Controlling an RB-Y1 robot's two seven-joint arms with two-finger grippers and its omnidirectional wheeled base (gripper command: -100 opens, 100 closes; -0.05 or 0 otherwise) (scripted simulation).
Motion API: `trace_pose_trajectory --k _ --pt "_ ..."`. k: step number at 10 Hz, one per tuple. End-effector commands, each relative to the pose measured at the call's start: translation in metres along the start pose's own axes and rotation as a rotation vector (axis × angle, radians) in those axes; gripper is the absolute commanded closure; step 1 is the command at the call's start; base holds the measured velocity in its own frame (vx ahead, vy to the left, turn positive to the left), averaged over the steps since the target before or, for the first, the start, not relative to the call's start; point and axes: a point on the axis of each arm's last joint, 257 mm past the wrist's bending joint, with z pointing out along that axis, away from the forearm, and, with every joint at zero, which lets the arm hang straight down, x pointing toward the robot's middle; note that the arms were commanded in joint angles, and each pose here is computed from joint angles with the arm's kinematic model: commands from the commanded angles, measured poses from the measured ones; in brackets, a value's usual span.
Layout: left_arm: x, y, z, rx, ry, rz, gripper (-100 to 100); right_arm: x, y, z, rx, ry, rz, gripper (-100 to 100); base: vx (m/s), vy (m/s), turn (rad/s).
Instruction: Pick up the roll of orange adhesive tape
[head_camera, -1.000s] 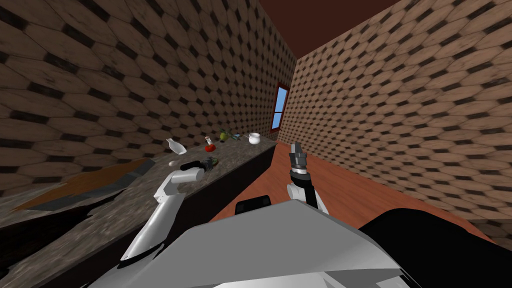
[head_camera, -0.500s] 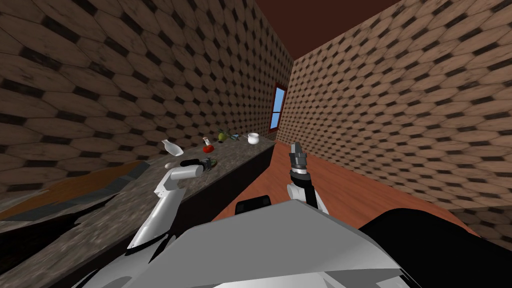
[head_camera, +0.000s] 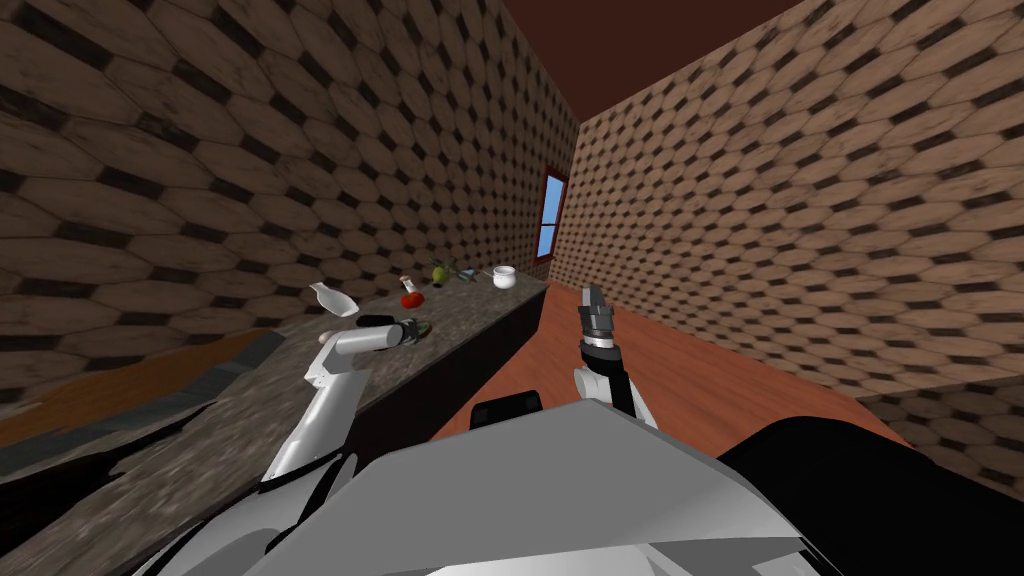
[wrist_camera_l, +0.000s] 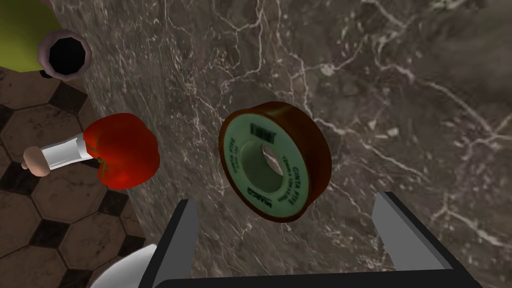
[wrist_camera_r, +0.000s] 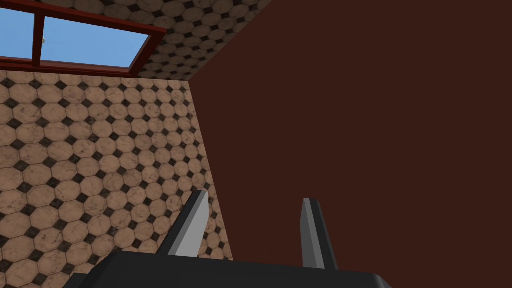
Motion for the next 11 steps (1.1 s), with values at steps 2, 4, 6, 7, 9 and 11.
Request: trace_pose_trajectory --k 2,4,6,7,9,11 --pt "-0.01 0.001 0.001 -0.063 -0.021 -0.058 -100 0.0 0.0 0.0 0.0 0.0 0.0 0 0.004 0.039 -0.118" --pt "-0.016 0.005 0.001 -0.111 -0.034 -0.098 -100 0.0 0.0 0.0 0.0 0.0 0.0 0 0.006 0.048 -0.074" --pt "-0.021 0.009 0.0 -0.157 -0.043 -0.136 -100 0.0 0.0 0.0 0.0 0.0 0.0 0 0.008 0.046 -0.09" --pt "-0.022 0.013 -0.001 -0.171 -0.046 -0.136 -100 0.0 0.0 0.0 0.0 0.0 0.0 0 0.006 0.042 -0.06" --pt "-0.025 0.016 -0.002 -0.209 -0.052 -0.173 -100 0.0 0.0 0.0 0.0 0.0 0.0 0 0.003 0.051 -0.086" --pt "-0.03 0.021 -0.004 -0.274 -0.057 -0.243 -100 0.0 0.0 0.0 0.0 0.0 0.0 0 0.018 0.07 -0.136"
